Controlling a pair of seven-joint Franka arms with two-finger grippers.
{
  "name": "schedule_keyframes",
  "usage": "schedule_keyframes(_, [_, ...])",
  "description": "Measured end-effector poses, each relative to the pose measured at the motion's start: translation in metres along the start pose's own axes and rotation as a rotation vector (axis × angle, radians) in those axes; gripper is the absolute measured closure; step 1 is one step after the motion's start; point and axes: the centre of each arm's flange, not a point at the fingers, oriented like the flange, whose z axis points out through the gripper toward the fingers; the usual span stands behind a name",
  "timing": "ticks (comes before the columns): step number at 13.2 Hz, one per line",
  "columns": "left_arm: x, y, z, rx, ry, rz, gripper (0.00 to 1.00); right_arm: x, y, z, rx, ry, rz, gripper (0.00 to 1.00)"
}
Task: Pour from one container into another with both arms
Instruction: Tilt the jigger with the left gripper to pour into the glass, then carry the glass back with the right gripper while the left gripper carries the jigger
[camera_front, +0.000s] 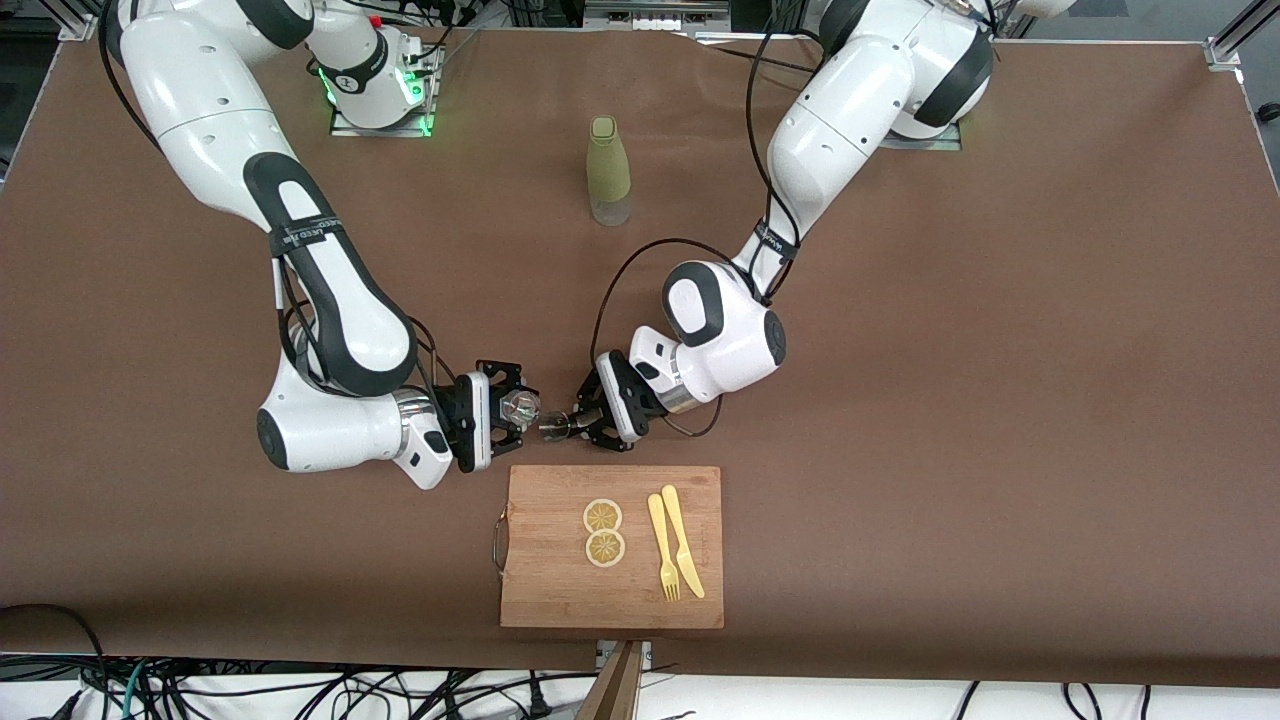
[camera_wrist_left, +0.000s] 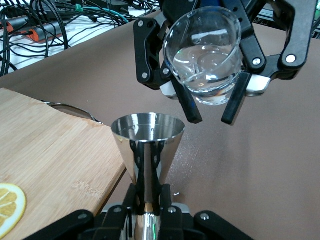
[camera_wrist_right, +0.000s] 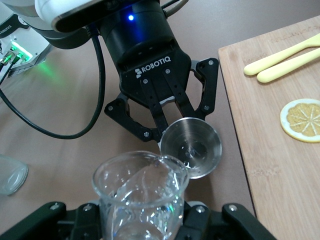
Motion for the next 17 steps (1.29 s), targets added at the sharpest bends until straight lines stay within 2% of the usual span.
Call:
schedule_keyframes(8, [-0.0031,-0.0008,0.0009,0.004,-0.005,-0.001,0.78,0.0029,-0.0025,0.0075,-0.007,-0.063,0.059,0.70])
schedule_keyframes(12, [-0.0031,-0.0008,0.0009,0.005,-0.005,-0.001,0.78,0.0067,-0.0029,0.0104,-0.019,-0.068,0.057,0.70])
schedule_keyframes(17, [-0.0037,-0.0034,-0.0006,0.012,-0.007,0.002,0.78,0.0008,0.0014,0.0027,-0.032,-0.059,-0.019,0.70])
